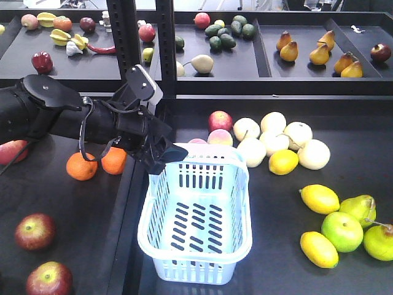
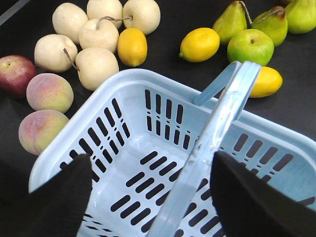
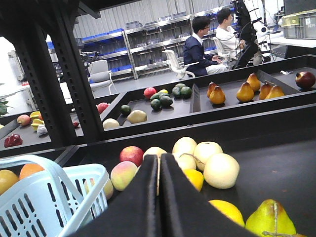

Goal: Pick three apples into basket with both arms
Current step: 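Move the left gripper over the basket handle, then close the left gripper on the basket handle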

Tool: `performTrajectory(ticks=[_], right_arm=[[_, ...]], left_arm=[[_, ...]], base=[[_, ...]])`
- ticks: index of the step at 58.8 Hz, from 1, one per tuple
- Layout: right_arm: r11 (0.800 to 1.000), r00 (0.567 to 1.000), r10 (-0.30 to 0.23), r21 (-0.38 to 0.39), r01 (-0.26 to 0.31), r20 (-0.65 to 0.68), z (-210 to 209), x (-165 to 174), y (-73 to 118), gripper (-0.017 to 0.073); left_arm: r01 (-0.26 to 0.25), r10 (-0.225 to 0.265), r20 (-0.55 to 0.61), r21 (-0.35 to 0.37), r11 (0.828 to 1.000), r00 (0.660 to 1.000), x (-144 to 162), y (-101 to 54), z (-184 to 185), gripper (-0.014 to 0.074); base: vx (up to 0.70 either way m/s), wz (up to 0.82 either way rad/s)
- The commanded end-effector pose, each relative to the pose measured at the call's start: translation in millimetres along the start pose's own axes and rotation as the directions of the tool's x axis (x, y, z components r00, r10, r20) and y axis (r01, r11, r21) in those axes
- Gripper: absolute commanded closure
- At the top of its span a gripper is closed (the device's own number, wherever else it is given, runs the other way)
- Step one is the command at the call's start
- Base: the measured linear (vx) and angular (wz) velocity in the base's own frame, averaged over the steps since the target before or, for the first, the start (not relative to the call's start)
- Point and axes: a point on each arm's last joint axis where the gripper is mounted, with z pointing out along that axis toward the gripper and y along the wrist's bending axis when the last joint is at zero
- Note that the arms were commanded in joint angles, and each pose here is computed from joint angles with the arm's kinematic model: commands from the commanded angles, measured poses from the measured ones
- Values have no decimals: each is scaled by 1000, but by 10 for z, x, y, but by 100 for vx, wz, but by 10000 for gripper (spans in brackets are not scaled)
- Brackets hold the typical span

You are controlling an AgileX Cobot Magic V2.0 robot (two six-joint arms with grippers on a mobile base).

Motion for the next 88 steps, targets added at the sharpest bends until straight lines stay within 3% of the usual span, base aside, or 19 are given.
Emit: performTrajectory(ticks=[1, 35, 62, 71, 85, 88], right_arm=[[1000, 997, -13, -8, 14, 74, -8, -36, 5, 565], [1000, 997, -13, -8, 14, 74, -8, -36, 5, 565], [1000, 997, -13, -8, 14, 74, -8, -36, 5, 565], [1000, 997, -13, -8, 14, 74, -8, -36, 5, 565], [1000, 997, -13, -8, 14, 74, -8, -36, 5, 565], [1000, 997, -13, -8, 14, 74, -8, -36, 5, 565]], left_arm=[[-18, 20, 84, -25, 1000, 996, -245, -47, -169, 113], [-26, 27, 64, -25, 999, 998, -206, -68, -140, 113], [-2, 3, -12, 41, 999, 1000, 1, -168, 218, 129], [-2, 2, -2, 33, 999, 1000, -21, -169, 197, 242], [-23, 22, 29, 37, 999, 999, -127, -225, 64, 588], [-26, 25, 49, 32, 999, 999, -180, -247, 1, 602]], base=[[0, 0], [0, 0], [0, 0], [0, 0], [0, 0], [0, 0]])
